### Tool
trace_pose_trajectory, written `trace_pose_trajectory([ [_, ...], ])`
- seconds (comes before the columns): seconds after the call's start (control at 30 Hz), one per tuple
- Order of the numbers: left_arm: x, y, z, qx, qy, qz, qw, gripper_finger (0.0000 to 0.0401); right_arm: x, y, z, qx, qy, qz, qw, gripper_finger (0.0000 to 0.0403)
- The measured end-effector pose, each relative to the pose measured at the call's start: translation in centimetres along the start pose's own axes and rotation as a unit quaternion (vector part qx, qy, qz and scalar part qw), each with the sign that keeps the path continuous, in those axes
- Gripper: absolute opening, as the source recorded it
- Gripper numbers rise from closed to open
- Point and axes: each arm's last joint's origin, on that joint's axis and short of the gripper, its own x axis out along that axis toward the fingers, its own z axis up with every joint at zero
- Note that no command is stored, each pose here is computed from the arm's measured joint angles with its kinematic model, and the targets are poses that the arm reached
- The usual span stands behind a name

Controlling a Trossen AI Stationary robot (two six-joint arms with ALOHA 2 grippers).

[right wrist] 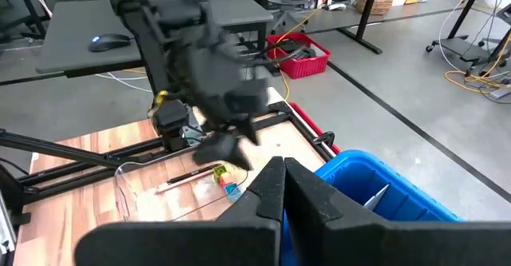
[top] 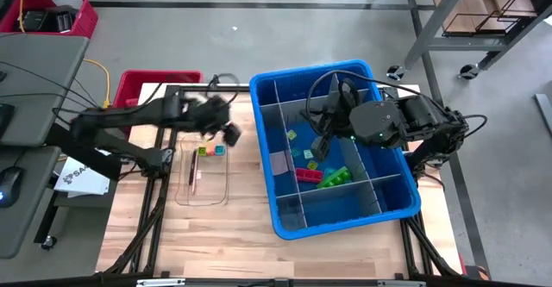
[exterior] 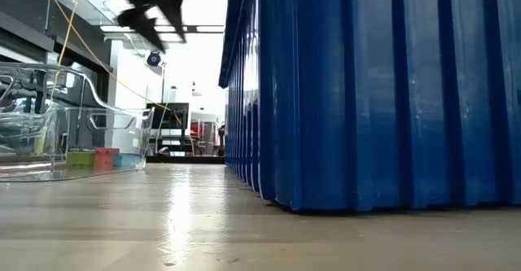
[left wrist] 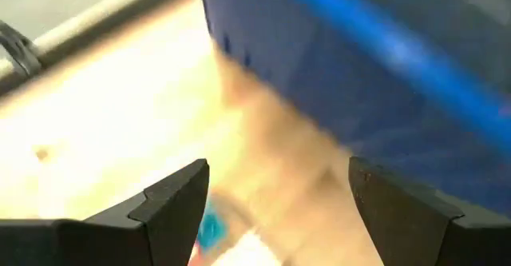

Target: Sort blocks

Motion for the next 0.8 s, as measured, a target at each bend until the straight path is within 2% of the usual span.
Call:
trace_pose_trajectory([
  [0.03,-0.1,0.4,-1.2,0.016,0.010,-0.010,1.000,0.0296,0.0,0.0,0.0,0.000,0.000,0.000,1.000,0.0000],
  [0.07,0.0,0.8,-2.3,0.056,0.022,-0.020,0.998,0.0296,0.0,0.0,0.0,0.000,0.000,0.000,1.000,0.0000],
  [0.13,0.4,1.3,-4.5,0.177,0.043,-0.036,0.983,0.0296,0.0,0.0,0.0,-0.003,0.000,-0.002,1.000,0.0000],
  [0.23,1.7,2.2,-7.1,0.329,0.073,-0.038,0.941,0.0296,0.0,0.0,0.0,-0.008,0.000,-0.004,1.000,0.0000],
  [0.33,3.5,2.9,-9.1,0.419,0.112,-0.043,0.900,0.0296,0.0,0.0,0.0,-0.008,-0.001,-0.004,1.000,0.0000],
  [0.4,4.6,3.2,-10.0,0.447,0.130,-0.034,0.884,0.0296,0.0,0.0,0.0,-0.004,-0.001,-0.004,1.000,0.0000],
  [0.53,6.1,3.0,-10.8,0.463,0.142,-0.037,0.874,0.0296,0.0,0.0,0.0,0.008,-0.001,-0.004,1.000,0.0000],
  [0.73,7.8,2.5,-11.0,0.468,0.188,-0.026,0.863,0.0283,0.0,-0.1,0.0,0.009,-0.003,-0.010,1.000,0.0000],
  [0.8,8.2,2.1,-10.9,0.455,0.196,-0.026,0.869,0.0275,0.0,-0.1,0.0,0.009,-0.003,-0.012,1.000,0.0000],
])
